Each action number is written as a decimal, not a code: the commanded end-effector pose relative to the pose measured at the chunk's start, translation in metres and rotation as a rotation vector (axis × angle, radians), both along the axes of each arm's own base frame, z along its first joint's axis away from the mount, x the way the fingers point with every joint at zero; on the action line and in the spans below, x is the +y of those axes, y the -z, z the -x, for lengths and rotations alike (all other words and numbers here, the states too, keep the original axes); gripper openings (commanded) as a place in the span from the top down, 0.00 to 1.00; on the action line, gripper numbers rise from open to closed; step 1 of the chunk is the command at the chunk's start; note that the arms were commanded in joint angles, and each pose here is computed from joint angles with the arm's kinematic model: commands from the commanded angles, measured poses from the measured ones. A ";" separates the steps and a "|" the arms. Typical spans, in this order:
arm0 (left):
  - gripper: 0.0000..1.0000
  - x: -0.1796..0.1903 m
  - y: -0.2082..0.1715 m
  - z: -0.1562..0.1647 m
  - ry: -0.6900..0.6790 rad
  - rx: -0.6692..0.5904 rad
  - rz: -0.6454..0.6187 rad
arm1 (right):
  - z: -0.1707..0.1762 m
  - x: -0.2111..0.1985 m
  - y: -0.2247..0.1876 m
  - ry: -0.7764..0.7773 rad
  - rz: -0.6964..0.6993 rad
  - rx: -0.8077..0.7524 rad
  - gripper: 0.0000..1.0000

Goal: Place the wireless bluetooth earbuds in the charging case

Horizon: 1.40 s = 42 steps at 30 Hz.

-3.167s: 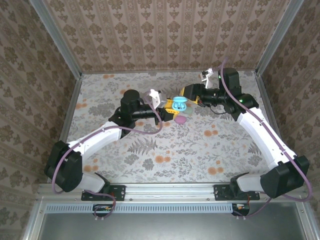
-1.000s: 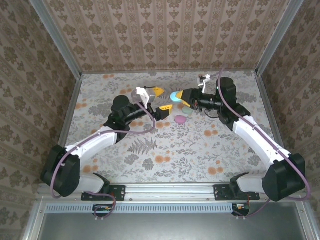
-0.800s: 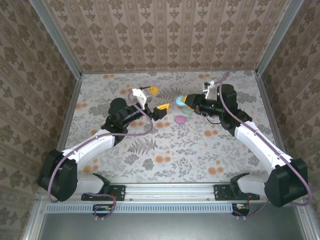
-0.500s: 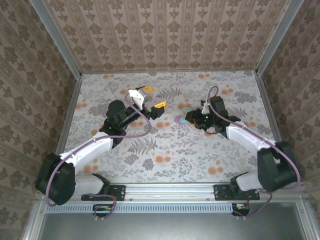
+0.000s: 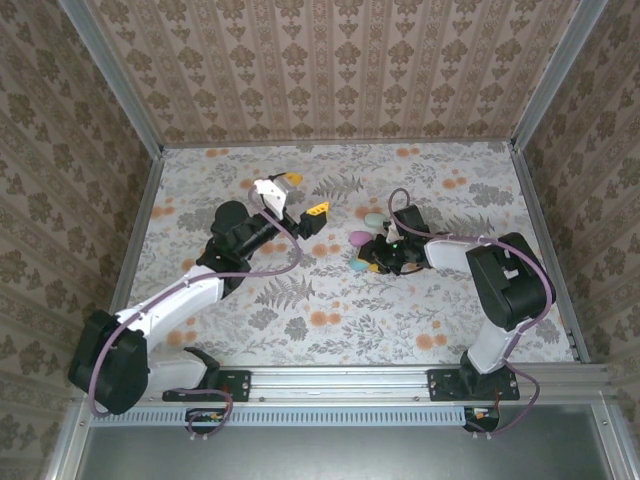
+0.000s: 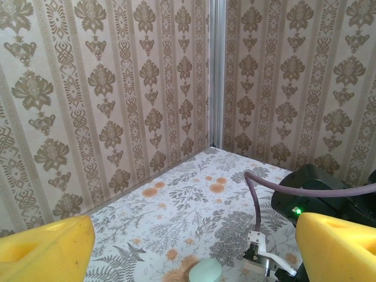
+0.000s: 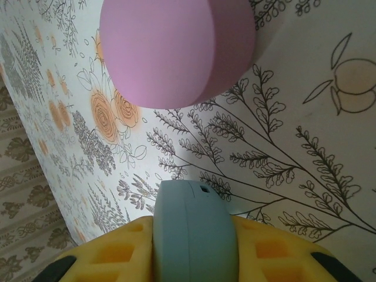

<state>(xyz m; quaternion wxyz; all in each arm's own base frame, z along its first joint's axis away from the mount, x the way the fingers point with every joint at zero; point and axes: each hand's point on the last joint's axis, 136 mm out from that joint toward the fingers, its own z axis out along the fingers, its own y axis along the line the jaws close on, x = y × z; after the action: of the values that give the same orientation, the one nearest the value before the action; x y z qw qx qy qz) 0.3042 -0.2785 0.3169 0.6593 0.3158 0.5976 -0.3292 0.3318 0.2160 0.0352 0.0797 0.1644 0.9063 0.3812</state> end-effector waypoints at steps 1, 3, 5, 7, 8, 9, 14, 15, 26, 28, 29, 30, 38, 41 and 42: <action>0.11 0.009 -0.004 -0.001 -0.036 -0.024 -0.004 | 0.004 -0.002 0.007 -0.032 0.035 -0.001 0.68; 0.11 0.009 -0.004 -0.002 -0.038 -0.023 -0.005 | 0.009 -0.007 0.009 -0.038 0.059 0.006 0.61; 0.11 0.009 -0.004 -0.002 -0.039 -0.023 -0.007 | 0.014 -0.012 0.010 -0.039 0.089 0.014 0.55; 0.11 0.010 -0.003 -0.004 -0.046 -0.020 -0.007 | 0.017 -0.020 0.007 -0.038 0.122 0.011 0.49; 0.11 0.010 -0.002 -0.004 -0.047 -0.019 -0.009 | 0.018 -0.023 0.005 -0.035 0.139 0.009 0.47; 0.11 0.011 -0.001 -0.005 -0.052 -0.018 -0.014 | 0.019 -0.028 0.003 -0.035 0.160 0.009 0.44; 0.10 0.021 0.007 -0.011 -0.106 -0.002 -0.037 | 0.019 -0.059 -0.017 -0.015 0.330 -0.028 0.37; 0.10 0.027 0.009 -0.015 -0.134 0.002 -0.043 | 0.016 -0.072 -0.026 0.012 0.398 -0.055 0.36; 0.00 0.195 0.119 -0.071 -0.821 0.377 -0.302 | -0.029 -0.227 -0.106 0.288 1.279 -0.637 0.07; 0.00 0.230 0.135 -0.069 -0.917 0.427 -0.318 | -0.041 -0.218 -0.094 0.246 1.201 -0.721 0.07; 0.00 0.240 0.143 -0.069 -0.935 0.445 -0.330 | -0.045 -0.215 -0.088 0.243 1.148 -0.739 0.08; 0.00 0.251 0.151 -0.069 -0.955 0.466 -0.345 | -0.050 -0.213 -0.079 0.251 1.099 -0.741 0.08; 0.00 0.281 0.185 -0.080 -0.975 0.409 -0.293 | -0.074 -0.185 -0.072 0.037 1.023 -0.887 0.09; 0.00 0.282 0.192 -0.087 -0.951 0.378 -0.248 | -0.063 -0.198 -0.078 0.134 0.954 -0.988 0.08; 0.00 0.282 0.197 -0.089 -0.935 0.392 -0.244 | -0.059 -0.203 -0.076 0.164 0.905 -1.017 0.07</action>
<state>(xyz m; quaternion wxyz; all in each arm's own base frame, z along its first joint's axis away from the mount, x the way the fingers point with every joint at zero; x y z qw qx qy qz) 0.3764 0.0100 0.0961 0.5111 0.0069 0.8583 0.0459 0.3901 0.0161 0.0904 0.5197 -0.0133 0.8524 -0.0551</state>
